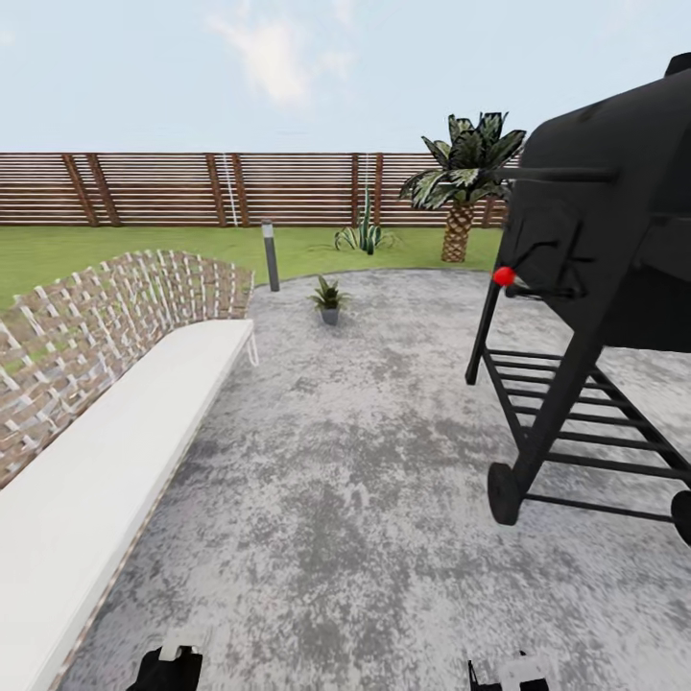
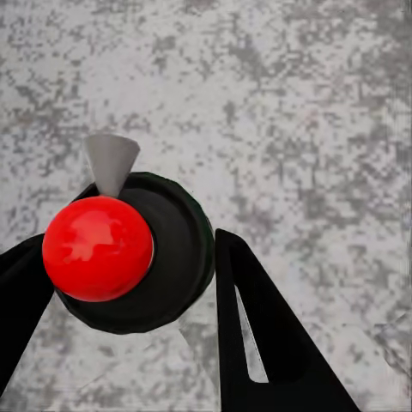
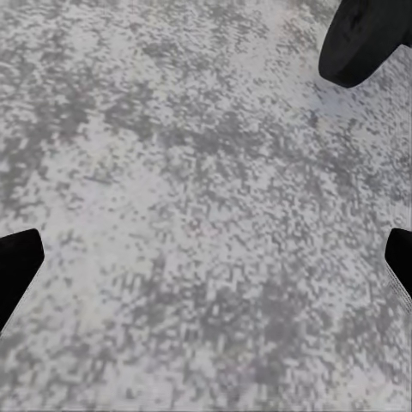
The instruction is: Pick up the pesticide atomizer in the garden and spray insectifuge to fully cover both potted plants in the garden.
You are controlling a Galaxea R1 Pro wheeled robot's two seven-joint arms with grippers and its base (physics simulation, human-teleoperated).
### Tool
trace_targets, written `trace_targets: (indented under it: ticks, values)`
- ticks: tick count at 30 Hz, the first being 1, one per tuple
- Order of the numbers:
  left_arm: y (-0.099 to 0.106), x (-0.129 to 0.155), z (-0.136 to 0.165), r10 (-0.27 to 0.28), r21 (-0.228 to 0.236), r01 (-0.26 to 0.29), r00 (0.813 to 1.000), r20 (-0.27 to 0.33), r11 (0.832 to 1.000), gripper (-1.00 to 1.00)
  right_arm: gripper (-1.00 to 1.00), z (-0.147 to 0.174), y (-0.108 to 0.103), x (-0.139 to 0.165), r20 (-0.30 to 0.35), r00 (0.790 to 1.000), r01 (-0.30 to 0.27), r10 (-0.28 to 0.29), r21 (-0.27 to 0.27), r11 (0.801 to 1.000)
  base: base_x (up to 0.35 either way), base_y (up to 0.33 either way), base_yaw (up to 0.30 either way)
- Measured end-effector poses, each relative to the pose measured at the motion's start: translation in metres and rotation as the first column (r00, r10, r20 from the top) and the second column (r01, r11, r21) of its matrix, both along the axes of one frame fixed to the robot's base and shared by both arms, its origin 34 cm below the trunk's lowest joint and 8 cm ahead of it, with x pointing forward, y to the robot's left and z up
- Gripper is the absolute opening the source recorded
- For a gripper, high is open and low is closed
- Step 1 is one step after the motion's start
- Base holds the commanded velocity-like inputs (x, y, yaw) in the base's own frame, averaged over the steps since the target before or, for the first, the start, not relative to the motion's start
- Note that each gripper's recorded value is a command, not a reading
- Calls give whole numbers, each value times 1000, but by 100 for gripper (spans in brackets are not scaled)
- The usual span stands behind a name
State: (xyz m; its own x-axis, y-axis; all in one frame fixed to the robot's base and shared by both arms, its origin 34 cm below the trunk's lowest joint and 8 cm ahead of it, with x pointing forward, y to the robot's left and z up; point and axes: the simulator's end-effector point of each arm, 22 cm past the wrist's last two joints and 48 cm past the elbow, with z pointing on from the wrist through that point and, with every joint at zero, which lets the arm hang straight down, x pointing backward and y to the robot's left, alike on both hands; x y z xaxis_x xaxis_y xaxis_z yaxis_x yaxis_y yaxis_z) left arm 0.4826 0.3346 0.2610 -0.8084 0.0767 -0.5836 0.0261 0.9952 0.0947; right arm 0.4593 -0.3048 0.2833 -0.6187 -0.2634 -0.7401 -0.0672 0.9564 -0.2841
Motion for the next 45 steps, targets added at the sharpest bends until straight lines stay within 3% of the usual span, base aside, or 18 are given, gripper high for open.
trace_targets:
  ticks: [21, 45]
  values:
    - [1, 0, 0, 1, 1, -1, 1000, 0, 1000, -100, 100, 0, 2, 0, -2, 1000, -3, 3, 1, 1000, 338, 3, 0]
    - [1, 0, 0, 0, 2, 0, 1000, 0, 1000, -100, 100, 0, 2, 0, -2, 1000, -5, 5, 1, 1000, 310, 135, 0]
